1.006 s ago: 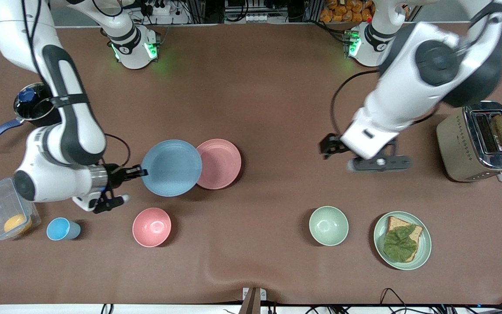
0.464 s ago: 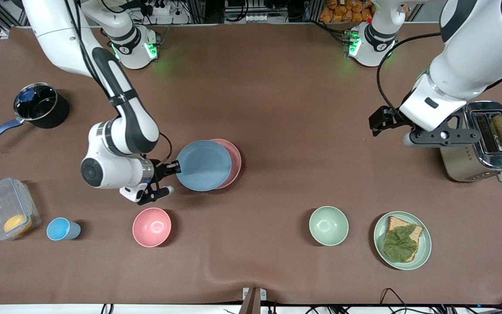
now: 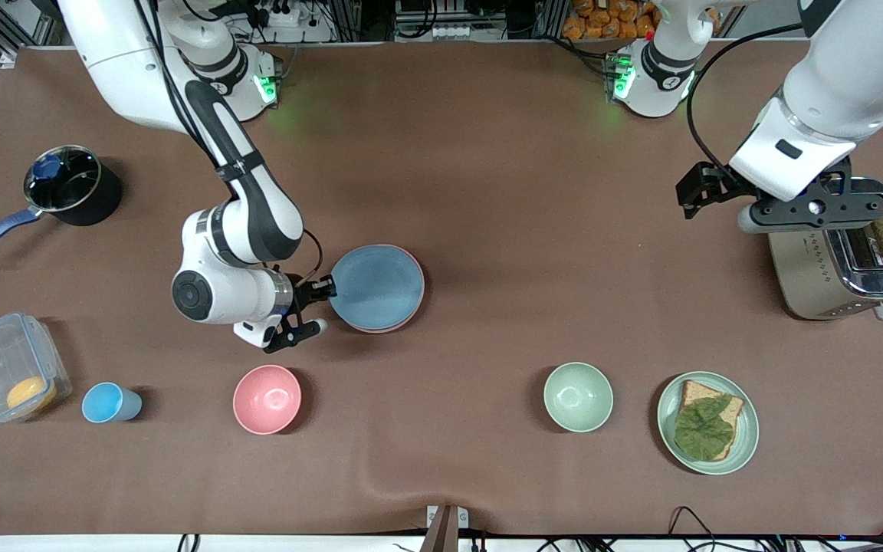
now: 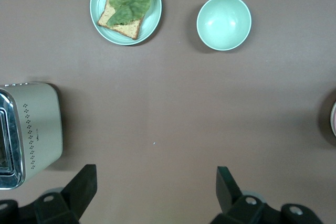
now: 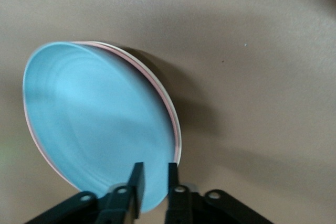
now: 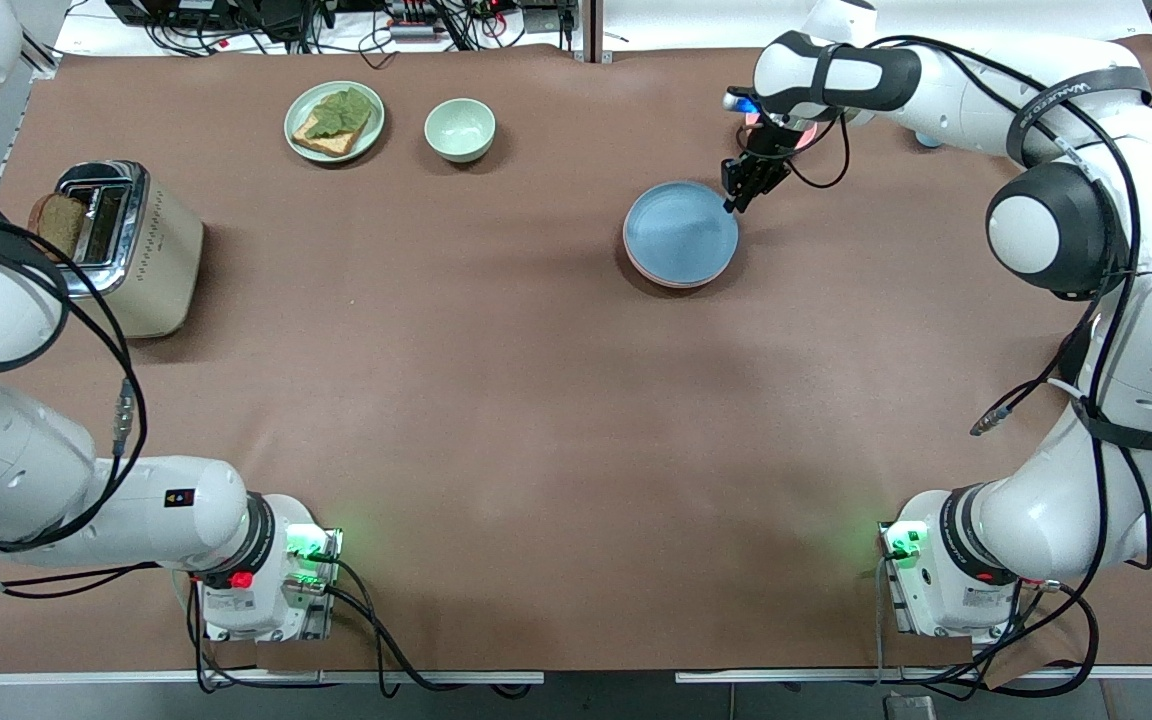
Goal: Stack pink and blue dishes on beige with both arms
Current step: 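Open the right gripper and withdraw it from the plate stack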
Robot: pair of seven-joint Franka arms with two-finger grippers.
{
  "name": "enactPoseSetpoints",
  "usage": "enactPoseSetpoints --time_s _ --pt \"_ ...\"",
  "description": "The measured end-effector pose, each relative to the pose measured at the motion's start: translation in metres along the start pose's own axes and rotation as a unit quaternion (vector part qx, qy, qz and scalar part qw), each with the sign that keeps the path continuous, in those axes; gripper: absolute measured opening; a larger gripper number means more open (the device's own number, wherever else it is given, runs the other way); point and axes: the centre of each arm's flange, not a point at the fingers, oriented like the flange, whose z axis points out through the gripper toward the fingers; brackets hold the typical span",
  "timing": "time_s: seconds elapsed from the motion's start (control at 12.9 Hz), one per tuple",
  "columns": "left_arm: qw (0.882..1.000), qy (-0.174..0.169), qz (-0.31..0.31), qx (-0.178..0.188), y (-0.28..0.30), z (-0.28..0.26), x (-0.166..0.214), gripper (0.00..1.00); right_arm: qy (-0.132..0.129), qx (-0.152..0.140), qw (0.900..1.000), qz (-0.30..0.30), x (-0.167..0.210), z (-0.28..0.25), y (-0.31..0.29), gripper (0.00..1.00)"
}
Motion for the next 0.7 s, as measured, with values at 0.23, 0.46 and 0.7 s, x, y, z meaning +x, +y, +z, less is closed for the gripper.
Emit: enactPoseSetpoints --time_s 0.23,0.46,0.7 --pt "1.0 -0.004 -0.001 0.004 0.0 0.001 -0.011 1.0 0.005 -0.002 1.0 -0.001 0.002 -0.003 -0.009 0.67" --pt "1.0 -0.007 -0.006 0.006 -0.005 0.004 -0.018 1.0 0.022 -0.047 0.999 -0.017 0.005 -0.063 0.002 0.99" --pt "1.0 -0.003 -0.006 0.007 -0.004 0.006 -0.021 1.0 0.013 -0.106 0.994 -0.011 -0.008 -0.163 0.005 1.0"
